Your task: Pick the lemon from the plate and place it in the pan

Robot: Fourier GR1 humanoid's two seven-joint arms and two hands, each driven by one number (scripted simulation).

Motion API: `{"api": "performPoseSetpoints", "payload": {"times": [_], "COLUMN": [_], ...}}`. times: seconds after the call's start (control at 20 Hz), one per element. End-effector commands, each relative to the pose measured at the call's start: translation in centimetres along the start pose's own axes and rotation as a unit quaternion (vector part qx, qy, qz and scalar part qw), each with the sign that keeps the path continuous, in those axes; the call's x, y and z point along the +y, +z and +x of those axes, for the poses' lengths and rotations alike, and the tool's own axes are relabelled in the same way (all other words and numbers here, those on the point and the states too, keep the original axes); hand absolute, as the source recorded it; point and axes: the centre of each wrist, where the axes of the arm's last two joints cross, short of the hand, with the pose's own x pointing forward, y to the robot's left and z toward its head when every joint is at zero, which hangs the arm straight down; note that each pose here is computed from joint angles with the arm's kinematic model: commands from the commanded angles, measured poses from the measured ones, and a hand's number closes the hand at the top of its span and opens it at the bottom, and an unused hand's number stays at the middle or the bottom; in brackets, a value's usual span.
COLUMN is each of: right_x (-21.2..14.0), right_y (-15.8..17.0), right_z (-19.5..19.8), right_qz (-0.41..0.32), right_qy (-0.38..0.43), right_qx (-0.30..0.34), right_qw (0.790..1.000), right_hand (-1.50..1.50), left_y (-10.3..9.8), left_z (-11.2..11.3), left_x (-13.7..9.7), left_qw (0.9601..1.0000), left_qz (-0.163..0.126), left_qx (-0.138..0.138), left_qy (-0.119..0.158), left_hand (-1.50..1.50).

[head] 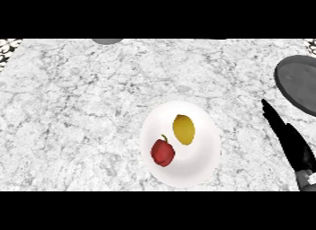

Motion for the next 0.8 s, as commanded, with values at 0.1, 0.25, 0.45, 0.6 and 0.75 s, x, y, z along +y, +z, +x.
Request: {"api": "performPoseSetpoints", "payload": {"times": [0.1, 0.25, 0.45, 0.6, 0.75], "right_x": [4.3, 6.8, 3.9, 0.8, -1.2], "right_y": [-2.2, -2.8, -3.7, -3.4, -3.2], "right_z": [5.3, 10.3, 10.7, 7.8, 9.8], "right_qz": [0.182, 0.310, 0.164, 0.108, 0.100], "right_qy": [0.033, 0.057, 0.119, 0.158, 0.199], "right_qx": [-0.162, -0.283, -0.440, -0.491, -0.507], "right_qw": [0.969, 0.906, 0.875, 0.850, 0.833], "right_hand": [1.50, 1.50, -1.50, -1.50, -1.50], "left_y": [0.0, 0.2, 0.9, 0.0, -0.3], "left_z": [1.6, 2.7, 2.4, 2.2, 1.8], "left_x": [-4.0, -7.5, -10.1, -9.0, -9.2], "left_qw": [0.9963, 0.9853, 0.9794, 0.9808, 0.9794], "left_qz": [-0.044, -0.102, -0.113, -0.095, -0.106], "left_qx": [-0.001, -0.001, 0.056, 0.064, 0.072], "left_qy": [0.074, 0.137, 0.158, 0.158, 0.156], "left_hand": [0.00, 0.00, 0.00, 0.00, 0.00]}}
